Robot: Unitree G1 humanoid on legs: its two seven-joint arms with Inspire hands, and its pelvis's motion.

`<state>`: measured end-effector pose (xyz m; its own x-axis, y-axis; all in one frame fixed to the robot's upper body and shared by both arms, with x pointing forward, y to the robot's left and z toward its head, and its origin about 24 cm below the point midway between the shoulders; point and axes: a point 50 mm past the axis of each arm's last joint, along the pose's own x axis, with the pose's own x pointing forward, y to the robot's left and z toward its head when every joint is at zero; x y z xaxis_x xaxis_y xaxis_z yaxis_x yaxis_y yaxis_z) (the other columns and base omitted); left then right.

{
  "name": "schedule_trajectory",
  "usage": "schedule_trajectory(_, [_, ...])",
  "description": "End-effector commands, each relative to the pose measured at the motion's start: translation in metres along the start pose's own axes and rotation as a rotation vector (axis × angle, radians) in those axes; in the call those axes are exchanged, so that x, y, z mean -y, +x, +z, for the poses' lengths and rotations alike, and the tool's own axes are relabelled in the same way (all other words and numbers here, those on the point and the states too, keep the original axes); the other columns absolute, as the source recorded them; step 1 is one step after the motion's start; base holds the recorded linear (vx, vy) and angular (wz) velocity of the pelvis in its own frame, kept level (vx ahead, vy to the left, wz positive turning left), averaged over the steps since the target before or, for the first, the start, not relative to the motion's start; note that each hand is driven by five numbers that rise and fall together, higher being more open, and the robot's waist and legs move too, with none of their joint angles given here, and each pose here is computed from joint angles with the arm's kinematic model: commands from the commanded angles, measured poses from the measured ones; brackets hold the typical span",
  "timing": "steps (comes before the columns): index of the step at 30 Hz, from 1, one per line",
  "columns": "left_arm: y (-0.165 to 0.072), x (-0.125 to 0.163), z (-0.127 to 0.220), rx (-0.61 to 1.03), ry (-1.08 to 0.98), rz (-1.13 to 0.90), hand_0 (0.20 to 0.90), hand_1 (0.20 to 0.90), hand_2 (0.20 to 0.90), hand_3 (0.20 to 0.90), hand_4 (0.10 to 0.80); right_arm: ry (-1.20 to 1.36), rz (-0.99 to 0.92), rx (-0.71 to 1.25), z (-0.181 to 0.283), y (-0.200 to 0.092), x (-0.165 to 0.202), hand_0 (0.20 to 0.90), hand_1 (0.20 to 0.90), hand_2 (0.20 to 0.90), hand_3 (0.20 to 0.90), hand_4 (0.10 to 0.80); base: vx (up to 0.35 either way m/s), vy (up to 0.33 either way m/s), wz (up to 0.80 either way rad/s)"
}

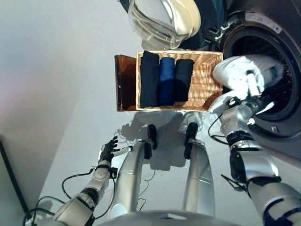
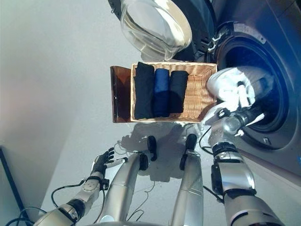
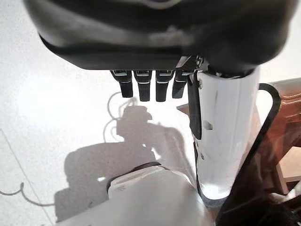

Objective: Pick up the clothes and place them into the washing machine

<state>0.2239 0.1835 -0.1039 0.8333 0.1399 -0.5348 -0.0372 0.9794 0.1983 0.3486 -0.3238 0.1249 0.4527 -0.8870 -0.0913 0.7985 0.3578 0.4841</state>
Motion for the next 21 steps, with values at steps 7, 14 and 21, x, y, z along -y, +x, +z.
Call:
schedule_trajectory(7, [-0.01,-0.017,-0.012,0.02,0.02,0.091,0.9,0.9,0.9,0.9,0.8,0.159,-0.141,0.63,0.213,0.037,-0.003,0.2,0.2,0.2,0.2,0.3,0.024,-0.022,0.15])
schedule_trajectory(14, [-0.017,-0.019,-0.016,0.04,0.023,0.09,0.9,0.9,0.9,0.9,0.8,0.233,-0.096,0.867,0.293,0.009,-0.019,0.2,0.2,0.2,0.2,0.3,-0.01,-0.021,0.12])
schedule_trajectory(21, [-0.018,-0.023,-0.014,0.054,0.034,0.098,0.9,0.9,0.9,0.9,0.8,0.184,-0.087,0.992,0.328,-0.004,-0.02,0.2,0.2,0.2,0.2,0.3,0.009,-0.015,-0.01])
